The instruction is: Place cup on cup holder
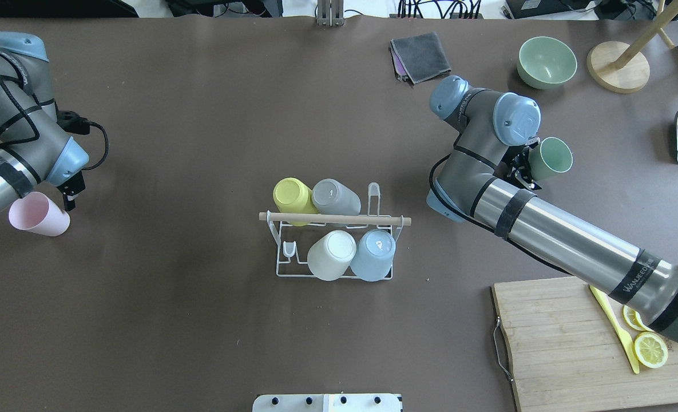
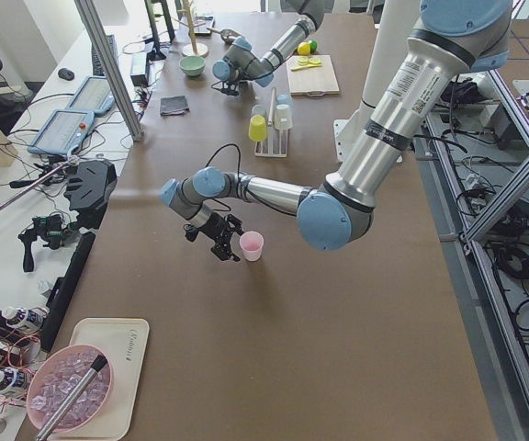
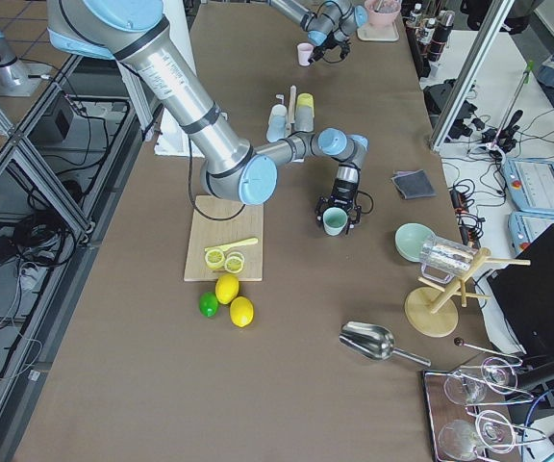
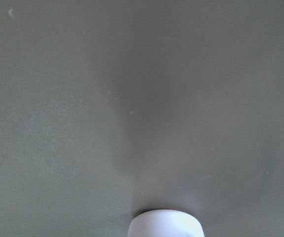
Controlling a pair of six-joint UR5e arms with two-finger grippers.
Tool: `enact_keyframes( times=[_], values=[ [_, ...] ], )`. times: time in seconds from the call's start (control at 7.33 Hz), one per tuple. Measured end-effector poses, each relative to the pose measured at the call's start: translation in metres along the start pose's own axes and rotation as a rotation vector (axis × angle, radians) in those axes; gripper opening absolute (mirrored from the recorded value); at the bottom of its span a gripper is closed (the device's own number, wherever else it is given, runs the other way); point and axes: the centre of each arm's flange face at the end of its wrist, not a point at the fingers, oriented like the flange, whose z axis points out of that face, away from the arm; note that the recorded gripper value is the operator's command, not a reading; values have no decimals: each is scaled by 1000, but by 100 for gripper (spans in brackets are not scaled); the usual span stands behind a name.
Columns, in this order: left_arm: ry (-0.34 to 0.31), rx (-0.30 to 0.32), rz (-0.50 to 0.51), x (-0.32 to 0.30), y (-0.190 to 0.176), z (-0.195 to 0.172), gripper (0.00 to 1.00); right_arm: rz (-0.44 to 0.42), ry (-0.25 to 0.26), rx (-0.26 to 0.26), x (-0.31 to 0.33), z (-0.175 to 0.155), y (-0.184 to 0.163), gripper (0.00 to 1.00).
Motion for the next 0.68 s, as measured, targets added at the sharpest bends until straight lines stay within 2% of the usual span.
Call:
enact_keyframes(
  times=[0.14, 0.27, 0.41, 0.68],
  values=[
    [14, -11, -10, -4, -1, 6, 98, -2, 2, -6, 0, 4, 1, 100],
    [25, -16, -16, -5, -2, 9, 98, -5, 3, -10, -1, 6, 1, 65],
    [31, -21, -21, -6, -2, 11, 98, -6, 5, -13, -2, 7, 1, 1],
    [47, -31, -31, -4, -2, 11, 98, 6, 14, -29, -4, 5, 2, 0]
  ],
)
